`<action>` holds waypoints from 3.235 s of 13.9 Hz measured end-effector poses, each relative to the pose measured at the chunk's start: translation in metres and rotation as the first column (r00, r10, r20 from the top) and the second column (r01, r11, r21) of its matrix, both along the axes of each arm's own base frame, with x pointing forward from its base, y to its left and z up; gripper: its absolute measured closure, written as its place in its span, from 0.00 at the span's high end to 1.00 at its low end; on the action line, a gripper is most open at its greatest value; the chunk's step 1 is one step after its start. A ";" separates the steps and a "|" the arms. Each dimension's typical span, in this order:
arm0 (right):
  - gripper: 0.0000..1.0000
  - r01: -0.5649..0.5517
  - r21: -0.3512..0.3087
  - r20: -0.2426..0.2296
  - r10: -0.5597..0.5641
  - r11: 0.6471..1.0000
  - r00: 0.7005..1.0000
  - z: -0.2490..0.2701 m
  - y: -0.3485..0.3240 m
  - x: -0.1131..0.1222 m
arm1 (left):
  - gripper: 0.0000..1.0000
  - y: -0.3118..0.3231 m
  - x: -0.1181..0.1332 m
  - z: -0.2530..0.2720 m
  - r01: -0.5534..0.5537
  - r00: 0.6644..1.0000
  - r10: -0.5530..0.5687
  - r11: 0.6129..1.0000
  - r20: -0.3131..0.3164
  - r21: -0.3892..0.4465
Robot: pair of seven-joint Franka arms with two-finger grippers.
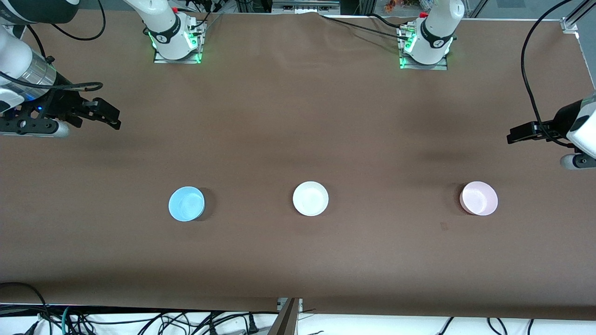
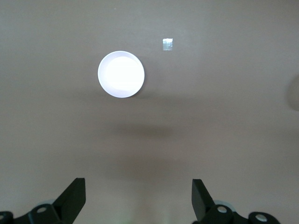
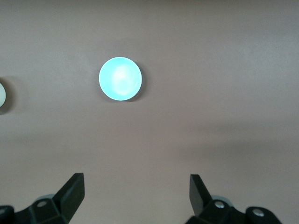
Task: Stack pink and blue bowls on white bowl
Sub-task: 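Reach the left gripper down to the pink bowl's rim, then grasp the pink bowl rim with the left gripper while the right gripper reaches, then carry the pink bowl onto the white bowl while the right gripper grasps blue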
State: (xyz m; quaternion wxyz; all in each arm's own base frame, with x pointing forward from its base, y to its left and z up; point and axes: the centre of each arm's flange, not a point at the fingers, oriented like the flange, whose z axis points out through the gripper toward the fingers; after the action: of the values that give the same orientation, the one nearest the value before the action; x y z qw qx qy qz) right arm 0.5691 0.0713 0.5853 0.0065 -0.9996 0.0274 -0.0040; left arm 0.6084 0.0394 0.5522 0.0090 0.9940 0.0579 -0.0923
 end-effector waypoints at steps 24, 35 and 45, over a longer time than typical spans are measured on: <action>1.00 0.005 -0.002 -0.004 -0.005 1.000 1.000 -0.003 -0.003 0.002 | 0.46 0.164 0.028 -0.349 0.092 0.982 -0.036 0.947 0.185 -0.307; 1.00 0.005 -0.009 -0.130 -0.006 1.000 0.991 -0.137 -0.005 0.060 | 0.02 0.119 0.056 -0.318 0.078 0.980 -0.013 0.944 0.199 -0.320; 0.98 -0.030 0.012 -0.047 0.030 0.999 0.998 -0.340 0.024 0.115 | 0.02 -0.287 0.068 -0.242 -0.051 0.991 0.086 0.951 0.104 -0.304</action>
State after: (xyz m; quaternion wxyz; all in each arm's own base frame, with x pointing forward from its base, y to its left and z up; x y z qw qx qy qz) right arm 0.6838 0.0948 0.2451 0.0115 -0.9997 0.0125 0.0197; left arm 0.6765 -0.2473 0.3104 0.1666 0.9821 0.0771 -0.0416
